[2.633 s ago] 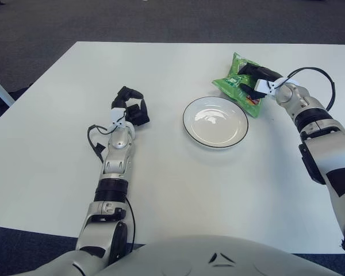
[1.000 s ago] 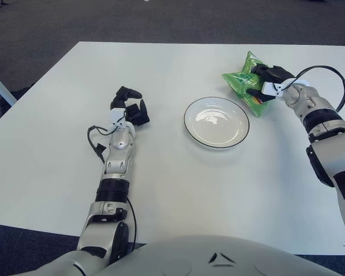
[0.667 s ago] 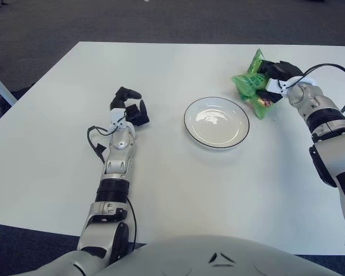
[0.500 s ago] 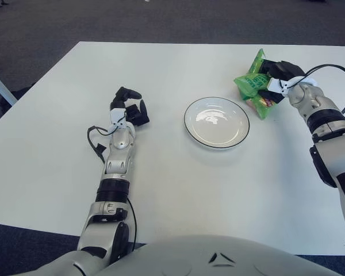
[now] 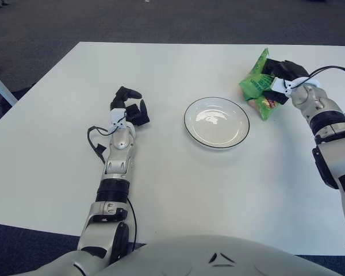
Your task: Put the snack into the plate.
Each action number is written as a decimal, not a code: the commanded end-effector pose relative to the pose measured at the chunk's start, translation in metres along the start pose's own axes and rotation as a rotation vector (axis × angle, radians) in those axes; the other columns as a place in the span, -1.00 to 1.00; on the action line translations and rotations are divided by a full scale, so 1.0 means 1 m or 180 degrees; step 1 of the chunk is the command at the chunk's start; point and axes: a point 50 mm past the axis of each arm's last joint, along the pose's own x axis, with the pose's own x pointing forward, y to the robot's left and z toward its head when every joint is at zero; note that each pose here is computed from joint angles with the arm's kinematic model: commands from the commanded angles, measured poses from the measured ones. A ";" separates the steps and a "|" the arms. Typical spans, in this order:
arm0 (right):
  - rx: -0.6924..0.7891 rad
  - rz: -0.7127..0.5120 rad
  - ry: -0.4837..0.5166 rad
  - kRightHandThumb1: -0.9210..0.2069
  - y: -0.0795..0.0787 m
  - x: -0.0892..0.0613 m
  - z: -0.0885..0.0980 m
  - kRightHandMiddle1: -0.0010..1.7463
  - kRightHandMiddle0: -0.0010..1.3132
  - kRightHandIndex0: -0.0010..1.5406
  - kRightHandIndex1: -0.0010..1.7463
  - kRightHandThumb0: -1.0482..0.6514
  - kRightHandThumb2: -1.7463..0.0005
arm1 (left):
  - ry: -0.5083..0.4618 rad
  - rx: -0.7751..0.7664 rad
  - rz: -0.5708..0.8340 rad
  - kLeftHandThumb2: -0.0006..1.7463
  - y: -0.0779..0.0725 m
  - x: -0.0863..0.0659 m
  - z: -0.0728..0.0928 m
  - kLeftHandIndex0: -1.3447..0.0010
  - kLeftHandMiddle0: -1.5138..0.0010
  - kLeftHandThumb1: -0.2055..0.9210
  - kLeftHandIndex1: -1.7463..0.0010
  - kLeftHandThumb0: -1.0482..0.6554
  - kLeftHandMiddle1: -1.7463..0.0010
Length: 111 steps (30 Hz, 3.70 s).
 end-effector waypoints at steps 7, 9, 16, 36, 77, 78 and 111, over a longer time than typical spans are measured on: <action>0.0236 0.0065 0.0071 0.73 0.000 -0.005 -0.009 1.00 0.04 0.15 0.92 0.24 -0.96 | 0.0697 0.0041 0.0001 0.53 0.006 -0.037 -0.058 0.07 -0.72 -0.10 -1.00 -0.34 -1.00; 0.0299 -0.0010 0.0028 0.73 -0.007 -0.004 -0.008 1.00 0.04 0.14 0.93 0.24 -0.97 | 0.0698 0.0044 0.0000 0.52 0.006 -0.037 -0.059 0.08 -0.72 -0.10 -1.00 -0.34 -1.00; 0.0434 -0.0214 -0.0074 0.73 -0.027 -0.003 -0.005 1.00 0.05 0.13 0.96 0.24 -0.98 | 0.0702 0.0058 -0.0003 0.49 0.006 -0.037 -0.059 0.10 -0.71 -0.06 -1.00 -0.33 -1.00; 0.0680 -0.0890 -0.0828 0.72 -0.073 -0.013 0.033 1.00 0.03 0.16 0.91 0.23 -0.96 | 0.0729 0.0057 -0.0028 0.47 0.006 -0.035 -0.060 0.13 -0.70 -0.03 -1.00 -0.32 -1.00; 0.1491 -0.0750 -0.2027 0.75 -0.081 -0.034 0.094 0.97 0.08 0.14 1.00 0.23 -1.00 | 0.0725 -0.0028 -0.0068 0.51 0.002 -0.035 -0.061 0.09 -0.70 -0.08 -1.00 -0.33 -1.00; 0.1515 -0.0707 -0.2061 0.75 -0.079 -0.035 0.095 0.97 0.07 0.14 1.00 0.23 -1.00 | 0.0726 -0.0034 -0.0068 0.51 0.002 -0.035 -0.061 0.09 -0.70 -0.08 -1.00 -0.33 -1.00; 0.1213 0.0129 -0.2585 0.72 -0.054 -0.063 0.111 1.00 0.02 0.13 1.00 0.23 -0.99 | 0.0759 -0.0008 0.0008 0.50 0.002 -0.035 -0.062 0.10 -0.67 -0.07 -1.00 -0.33 -1.00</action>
